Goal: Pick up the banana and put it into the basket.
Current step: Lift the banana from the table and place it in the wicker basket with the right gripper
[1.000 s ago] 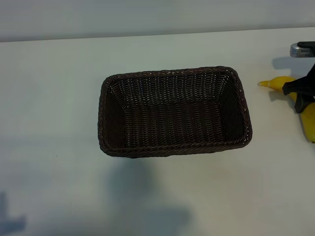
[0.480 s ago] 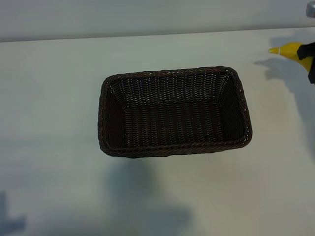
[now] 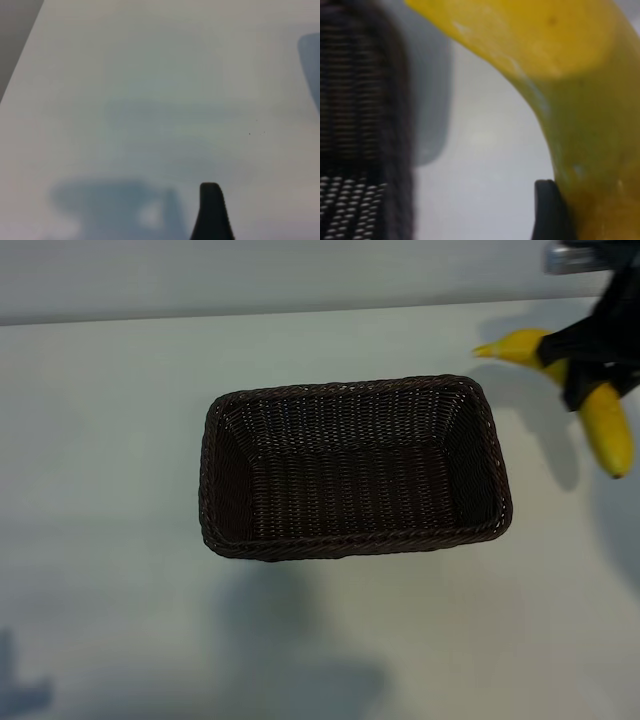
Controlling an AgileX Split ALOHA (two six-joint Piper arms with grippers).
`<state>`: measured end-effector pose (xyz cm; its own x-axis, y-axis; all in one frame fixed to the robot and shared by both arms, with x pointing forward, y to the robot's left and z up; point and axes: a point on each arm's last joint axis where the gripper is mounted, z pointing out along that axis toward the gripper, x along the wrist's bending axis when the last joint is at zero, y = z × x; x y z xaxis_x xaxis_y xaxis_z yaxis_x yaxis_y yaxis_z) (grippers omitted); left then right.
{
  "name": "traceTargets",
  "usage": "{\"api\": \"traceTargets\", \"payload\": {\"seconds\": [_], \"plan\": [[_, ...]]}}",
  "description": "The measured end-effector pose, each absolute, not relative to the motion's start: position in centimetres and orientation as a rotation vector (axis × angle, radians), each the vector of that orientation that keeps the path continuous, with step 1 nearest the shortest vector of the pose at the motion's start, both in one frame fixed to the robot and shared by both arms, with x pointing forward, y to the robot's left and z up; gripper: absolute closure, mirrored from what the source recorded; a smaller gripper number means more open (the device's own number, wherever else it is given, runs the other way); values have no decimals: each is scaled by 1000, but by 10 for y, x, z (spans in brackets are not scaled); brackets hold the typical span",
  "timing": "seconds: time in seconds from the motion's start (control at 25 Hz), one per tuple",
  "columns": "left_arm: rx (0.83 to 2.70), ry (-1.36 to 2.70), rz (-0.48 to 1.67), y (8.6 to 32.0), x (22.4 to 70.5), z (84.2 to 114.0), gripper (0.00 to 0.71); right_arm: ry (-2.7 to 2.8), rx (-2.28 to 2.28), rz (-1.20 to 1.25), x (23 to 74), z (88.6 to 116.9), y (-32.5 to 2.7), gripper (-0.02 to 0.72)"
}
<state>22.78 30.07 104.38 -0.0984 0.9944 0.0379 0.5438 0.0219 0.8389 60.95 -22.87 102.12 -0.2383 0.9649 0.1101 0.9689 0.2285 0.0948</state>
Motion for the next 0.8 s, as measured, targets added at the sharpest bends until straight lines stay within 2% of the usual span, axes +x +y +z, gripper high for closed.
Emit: {"api": "traceTargets", "payload": {"seconds": [0.44, 0.8], "plan": [[1576, 1705, 965, 301, 228, 1044, 168, -2734, -1506, -300, 570, 1022, -106, 283], [1576, 1705, 965, 301, 228, 1044, 168, -3092, -957, -430, 553, 1024, -59, 283]]}}
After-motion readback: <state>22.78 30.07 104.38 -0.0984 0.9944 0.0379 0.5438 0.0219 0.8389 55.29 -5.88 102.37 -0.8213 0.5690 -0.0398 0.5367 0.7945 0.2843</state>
